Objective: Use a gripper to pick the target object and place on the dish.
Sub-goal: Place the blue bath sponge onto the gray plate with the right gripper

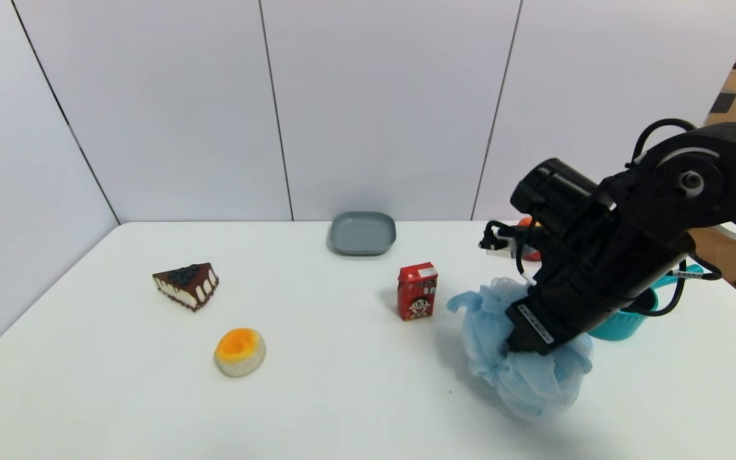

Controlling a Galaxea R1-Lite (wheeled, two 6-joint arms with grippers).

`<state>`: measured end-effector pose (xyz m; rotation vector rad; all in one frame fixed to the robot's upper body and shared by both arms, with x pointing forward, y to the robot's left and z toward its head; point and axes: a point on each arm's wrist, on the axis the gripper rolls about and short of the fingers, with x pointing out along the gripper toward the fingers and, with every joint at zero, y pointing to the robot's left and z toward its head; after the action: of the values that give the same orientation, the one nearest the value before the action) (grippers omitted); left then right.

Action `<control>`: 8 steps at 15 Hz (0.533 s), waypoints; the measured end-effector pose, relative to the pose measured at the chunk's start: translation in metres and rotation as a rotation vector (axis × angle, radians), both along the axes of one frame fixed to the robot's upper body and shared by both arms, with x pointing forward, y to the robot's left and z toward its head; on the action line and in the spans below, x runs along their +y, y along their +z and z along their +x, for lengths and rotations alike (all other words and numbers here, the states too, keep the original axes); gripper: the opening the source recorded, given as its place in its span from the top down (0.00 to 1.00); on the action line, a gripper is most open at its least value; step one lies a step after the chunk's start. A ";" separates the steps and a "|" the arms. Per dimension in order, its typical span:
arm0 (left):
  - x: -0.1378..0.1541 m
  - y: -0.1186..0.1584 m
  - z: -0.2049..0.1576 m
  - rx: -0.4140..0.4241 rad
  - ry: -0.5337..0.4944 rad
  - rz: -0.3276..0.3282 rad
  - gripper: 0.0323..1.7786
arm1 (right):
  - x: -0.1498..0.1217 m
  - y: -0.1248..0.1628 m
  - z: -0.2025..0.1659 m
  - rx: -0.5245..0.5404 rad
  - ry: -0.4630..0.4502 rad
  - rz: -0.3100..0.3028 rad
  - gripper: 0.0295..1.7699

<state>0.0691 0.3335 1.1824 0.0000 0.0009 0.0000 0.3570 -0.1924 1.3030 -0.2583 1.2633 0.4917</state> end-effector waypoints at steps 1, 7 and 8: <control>0.000 0.000 0.000 0.000 0.000 0.000 0.05 | 0.000 0.008 0.003 -0.036 0.005 0.015 0.62; 0.000 0.000 0.000 0.000 0.000 0.000 0.05 | 0.002 0.059 0.032 -0.369 0.046 0.132 0.63; 0.000 0.000 0.000 0.000 0.000 0.000 0.05 | 0.003 0.068 0.036 -0.430 0.050 0.143 0.63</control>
<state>0.0691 0.3335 1.1824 0.0000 0.0013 0.0000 0.3929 -0.1891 1.3713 -0.2585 0.8012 0.5337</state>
